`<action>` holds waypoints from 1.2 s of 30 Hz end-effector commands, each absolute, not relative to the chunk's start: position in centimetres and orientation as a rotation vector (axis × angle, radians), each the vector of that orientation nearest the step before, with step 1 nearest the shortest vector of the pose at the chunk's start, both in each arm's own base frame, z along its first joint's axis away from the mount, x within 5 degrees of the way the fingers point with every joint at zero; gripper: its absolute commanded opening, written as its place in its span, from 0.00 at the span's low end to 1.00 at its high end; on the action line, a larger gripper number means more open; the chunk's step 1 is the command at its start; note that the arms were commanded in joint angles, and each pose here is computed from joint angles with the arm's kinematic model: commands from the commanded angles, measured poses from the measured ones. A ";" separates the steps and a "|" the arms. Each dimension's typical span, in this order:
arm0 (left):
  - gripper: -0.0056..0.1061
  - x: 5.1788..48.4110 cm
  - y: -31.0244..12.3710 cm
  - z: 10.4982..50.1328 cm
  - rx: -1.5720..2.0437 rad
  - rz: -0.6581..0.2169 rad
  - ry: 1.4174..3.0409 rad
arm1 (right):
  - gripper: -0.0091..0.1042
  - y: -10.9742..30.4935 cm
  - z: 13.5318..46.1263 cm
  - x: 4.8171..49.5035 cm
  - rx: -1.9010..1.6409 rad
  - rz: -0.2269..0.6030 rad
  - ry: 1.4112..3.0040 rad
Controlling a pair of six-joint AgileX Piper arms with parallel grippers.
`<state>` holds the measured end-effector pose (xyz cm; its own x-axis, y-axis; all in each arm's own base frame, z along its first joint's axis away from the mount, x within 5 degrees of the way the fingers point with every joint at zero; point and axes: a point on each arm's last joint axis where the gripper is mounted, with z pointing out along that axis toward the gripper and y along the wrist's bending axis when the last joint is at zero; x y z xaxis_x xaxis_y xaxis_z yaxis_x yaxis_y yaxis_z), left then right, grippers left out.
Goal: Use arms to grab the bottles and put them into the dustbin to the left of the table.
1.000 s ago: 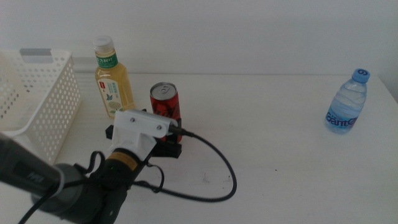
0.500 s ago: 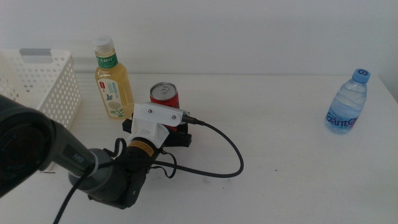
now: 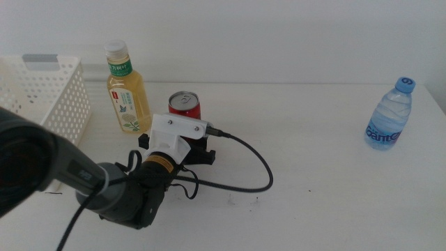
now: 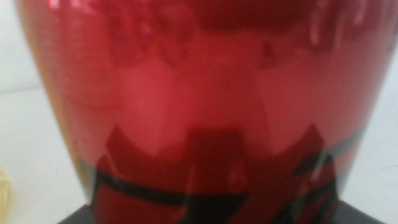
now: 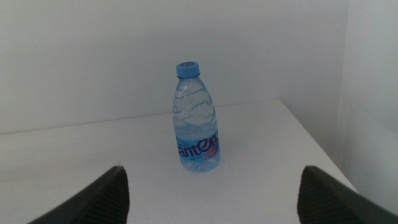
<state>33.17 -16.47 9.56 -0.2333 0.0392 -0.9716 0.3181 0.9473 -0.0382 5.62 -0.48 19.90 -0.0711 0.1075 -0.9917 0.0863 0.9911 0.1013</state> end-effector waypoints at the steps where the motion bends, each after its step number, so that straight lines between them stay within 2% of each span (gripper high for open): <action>1: 0.24 33.4 -16.5 11.7 0.250 -0.277 1.766 | 0.89 -0.5 19.9 5.6 0.139 0.005 1.633; 5: 0.05 32.7 -16.5 14.9 0.271 -0.299 1.860 | 0.89 -0.5 19.9 5.6 0.139 0.005 1.633; 6: 0.03 32.4 -16.4 15.9 0.289 -0.298 1.880 | 0.89 -0.5 19.9 5.6 0.139 0.005 1.633; 13: 0.04 30.3 -15.8 22.4 0.370 -0.315 1.929 | 0.89 -0.5 19.9 5.6 0.139 0.005 1.633; 22: 0.04 31.0 -14.9 29.9 0.475 -0.329 2.200 | 0.89 -0.5 19.9 5.6 0.139 0.005 1.633; 27: 0.04 32.3 -11.3 34.3 0.469 -0.248 2.325 | 0.89 -0.5 19.9 5.6 0.139 0.005 1.633; 32: 0.04 33.1 -5.2 39.0 0.341 -0.072 2.408 | 0.89 -0.5 19.9 5.6 0.139 0.005 1.633; 36: 0.04 33.8 -0.8 40.2 0.244 0.013 2.491 | 0.89 -0.5 19.9 5.6 0.139 0.005 1.633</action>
<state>33.65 -2.07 39.61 -0.7798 0.1899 -0.5965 0.1966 0.9790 0.0546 5.62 -0.48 19.90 -0.0711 0.1075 -0.9917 0.0863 0.9911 0.1013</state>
